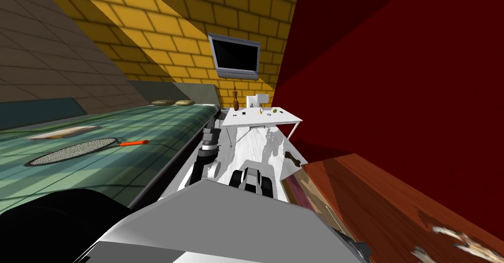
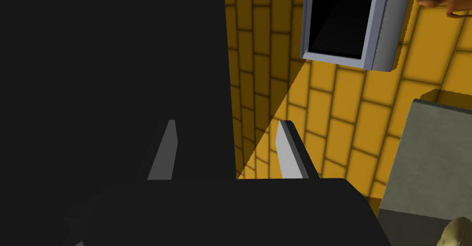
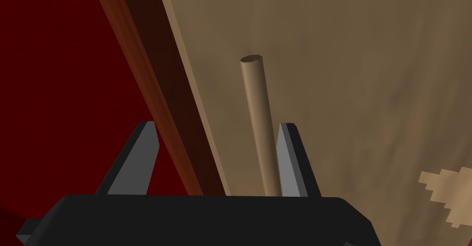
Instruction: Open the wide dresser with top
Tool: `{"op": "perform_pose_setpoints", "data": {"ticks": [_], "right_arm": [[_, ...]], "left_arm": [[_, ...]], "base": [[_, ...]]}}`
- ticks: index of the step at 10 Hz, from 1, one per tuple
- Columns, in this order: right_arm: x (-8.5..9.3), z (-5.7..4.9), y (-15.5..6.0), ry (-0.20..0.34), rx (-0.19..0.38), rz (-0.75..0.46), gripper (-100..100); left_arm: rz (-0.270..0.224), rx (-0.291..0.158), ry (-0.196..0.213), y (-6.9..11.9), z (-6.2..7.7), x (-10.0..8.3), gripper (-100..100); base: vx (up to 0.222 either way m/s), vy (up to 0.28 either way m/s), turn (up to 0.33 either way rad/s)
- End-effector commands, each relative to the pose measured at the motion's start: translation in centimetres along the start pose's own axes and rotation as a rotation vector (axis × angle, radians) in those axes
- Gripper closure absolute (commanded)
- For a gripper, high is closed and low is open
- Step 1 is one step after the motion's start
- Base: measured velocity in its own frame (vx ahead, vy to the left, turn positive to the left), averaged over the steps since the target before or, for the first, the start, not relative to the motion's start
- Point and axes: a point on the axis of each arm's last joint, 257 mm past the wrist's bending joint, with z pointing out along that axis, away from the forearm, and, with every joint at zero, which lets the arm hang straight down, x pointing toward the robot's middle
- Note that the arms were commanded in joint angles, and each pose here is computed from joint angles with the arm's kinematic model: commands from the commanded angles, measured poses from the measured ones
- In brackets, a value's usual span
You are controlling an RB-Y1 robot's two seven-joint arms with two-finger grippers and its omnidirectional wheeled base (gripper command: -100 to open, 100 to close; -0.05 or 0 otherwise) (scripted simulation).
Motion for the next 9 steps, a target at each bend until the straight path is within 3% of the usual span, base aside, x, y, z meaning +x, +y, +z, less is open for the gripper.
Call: {"op": "perform_pose_setpoints", "data": {"ticks": [1, 2, 3, 7, 8, 9], "right_arm": [[0.7, -2.0, 0.1, -0.032, -0.018, 0.000, 100], [1.0, -3.1, -0.1, -0.052, -0.024, 0.002, 100], [1.3, -2.1, -0.6, -0.039, -0.009, -0.007, 100], [0.6, -3.9, 0.7, -0.048, -0.041, 0.020, 100], [0.7, -3.7, 0.5, -0.048, -0.038, 0.014, 100], [0.7, -4.6, 0.8, -0.052, -0.047, 0.011, 100]], "left_arm": [[0.000, 0.000, 0.000, 0.0, 0.0, 0.0, 0], [0.000, 0.000, 0.000, 0.0, 0.0, 0.0, 0], [0.000, 0.000, 0.000, 0.0, 0.0, 0.0, 0], [-0.001, 0.001, 0.000, 0.0, 0.0, 0.0, 0], [-0.001, 0.001, 0.000, 0.0, 0.0, 0.0, 0], [-0.001, 0.000, 0.000, 0.0, 0.0, 0.0, 0]], "base": [[0.100, -0.006, -0.071], [0.104, -0.005, -0.104], [0.052, -0.003, -0.049], [-0.076, 0.115, -0.001], [-0.039, 0.086, -0.002], [-0.022, 0.132, -0.028]]}}
